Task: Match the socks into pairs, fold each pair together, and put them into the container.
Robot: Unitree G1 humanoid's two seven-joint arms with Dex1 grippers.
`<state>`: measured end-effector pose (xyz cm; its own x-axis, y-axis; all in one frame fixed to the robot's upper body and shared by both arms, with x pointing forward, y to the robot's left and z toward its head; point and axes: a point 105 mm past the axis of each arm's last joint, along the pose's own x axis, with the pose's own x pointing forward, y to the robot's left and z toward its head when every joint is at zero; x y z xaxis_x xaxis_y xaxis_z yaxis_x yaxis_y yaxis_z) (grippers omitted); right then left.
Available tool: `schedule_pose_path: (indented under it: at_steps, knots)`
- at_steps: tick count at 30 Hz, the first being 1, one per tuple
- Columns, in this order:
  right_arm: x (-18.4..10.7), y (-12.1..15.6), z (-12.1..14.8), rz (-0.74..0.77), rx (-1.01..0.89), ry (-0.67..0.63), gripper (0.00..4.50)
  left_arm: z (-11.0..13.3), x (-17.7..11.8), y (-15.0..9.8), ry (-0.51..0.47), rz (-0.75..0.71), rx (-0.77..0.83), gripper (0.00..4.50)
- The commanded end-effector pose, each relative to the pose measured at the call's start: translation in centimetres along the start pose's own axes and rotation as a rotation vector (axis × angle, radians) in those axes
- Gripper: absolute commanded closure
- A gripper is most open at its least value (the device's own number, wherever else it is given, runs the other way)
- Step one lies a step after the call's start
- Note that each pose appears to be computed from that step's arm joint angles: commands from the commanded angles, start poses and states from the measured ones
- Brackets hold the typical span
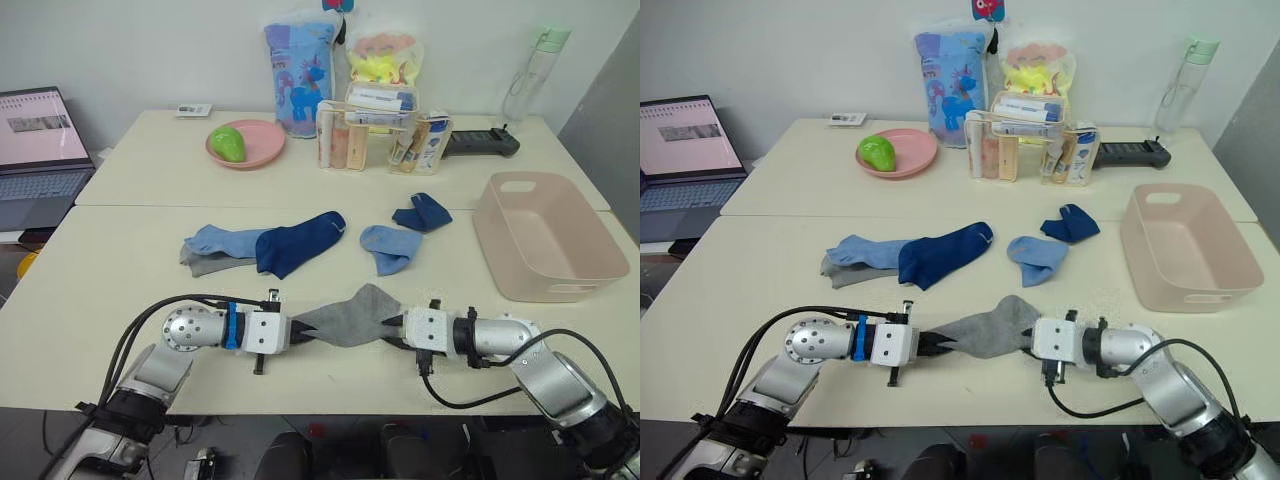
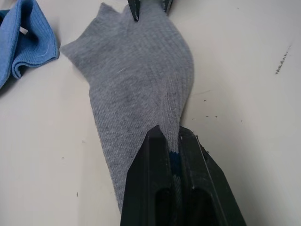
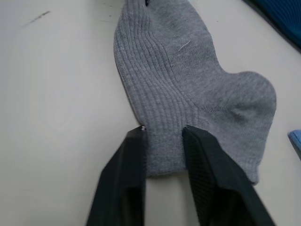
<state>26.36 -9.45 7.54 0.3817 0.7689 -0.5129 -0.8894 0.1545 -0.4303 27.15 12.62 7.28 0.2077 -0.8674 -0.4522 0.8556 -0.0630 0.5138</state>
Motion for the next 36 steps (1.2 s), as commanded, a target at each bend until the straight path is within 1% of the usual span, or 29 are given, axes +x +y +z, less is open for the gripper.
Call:
schedule_pose_path:
  at_steps: [1, 3, 5, 7, 9, 11, 13, 15, 17, 19, 23, 26, 27, 28, 30, 32, 34, 36]
  knots:
    - [-0.7, -1.0, 1.2, -0.024, 0.075, -0.041, 4.46, 1.1, -0.2, 1.1, -0.06, 0.008, -0.073, 4.5]
    - [-1.1, -0.7, 2.1, -0.006, 0.118, -0.07, 4.46, 1.7, -0.5, 1.6, -0.083, -0.011, -0.168, 4.5]
    - [-1.8, -0.3, 3.2, 0.017, 0.164, -0.099, 4.46, 2.5, -1.0, 1.2, -0.092, -0.084, -0.251, 4.5]
    - [-2.5, 0.1, 4.3, 0.035, 0.216, -0.126, 4.46, 3.7, -1.6, 0.4, -0.104, -0.178, -0.344, 4.5]
    - [-3.5, 0.4, 5.4, 0.051, 0.285, -0.154, 4.46, 5.2, -2.5, -0.5, -0.115, -0.281, -0.474, 4.5]
    - [-4.8, 1.5, 6.5, 0.109, 0.39, -0.169, 4.46, 6.8, -3.7, -2.1, -0.12, -0.417, -0.591, 4.5]
    - [-5.6, 2.4, 7.1, 0.154, 0.455, -0.162, 4.46, 7.8, -4.4, -3.1, -0.121, -0.497, -0.666, 4.5]
    - [-6.4, 3.7, 7.1, 0.212, 0.534, -0.127, 4.46, 8.5, -5.1, -4.8, -0.109, -0.59, -0.769, 4.5]
    - [-7.0, 5.2, 6.6, 0.275, 0.643, -0.063, 4.46, 8.0, -5.0, -5.9, -0.087, -0.627, -0.891, 4.5]
    - [-6.9, 5.4, 5.9, 0.266, 0.734, -0.025, 4.46, 7.2, -4.2, -5.9, -0.085, -0.605, -0.971, 4.5]
    - [-5.7, 3.8, 4.3, 0.158, 0.821, 0.029, 4.46, 5.6, -2.3, -4.9, -0.076, -0.548, -1.048, 4.5]
    - [-4.2, 1.1, 2.4, 0.003, 0.873, 0.085, 4.46, 3.4, -0.1, -3.6, -0.041, -0.47, -1.087, 4.5]
    - [-3.9, 0.2, 2.1, -0.035, 0.872, 0.096, 4.46, 2.8, 0.5, -2.6, -0.04, -0.428, -1.091, 4.5]
    - [-3.6, -0.3, 1.9, -0.052, 0.869, 0.102, 4.46, 2.4, 0.8, -1.6, -0.039, -0.388, -1.091, 4.5]
    - [-3.3, -0.9, 1.7, -0.071, 0.857, 0.111, 4.46, 1.9, 1.2, -0.4, -0.042, -0.345, -1.098, 4.5]
    - [-2.9, -2.2, 1.6, -0.126, 0.852, 0.099, 4.46, 0.6, 1.5, 1.0, -0.014, -0.268, -1.09, 4.5]
    - [-2.5, -3.2, 1.7, -0.165, 0.842, 0.088, 4.46, -0.5, 1.6, 1.9, 0.018, -0.222, -1.084, 4.5]
    - [-2.2, -3.6, 2.0, -0.175, 0.836, 0.067, 4.46, -0.6, 1.8, 2.4, 0.017, -0.201, -1.082, 4.5]
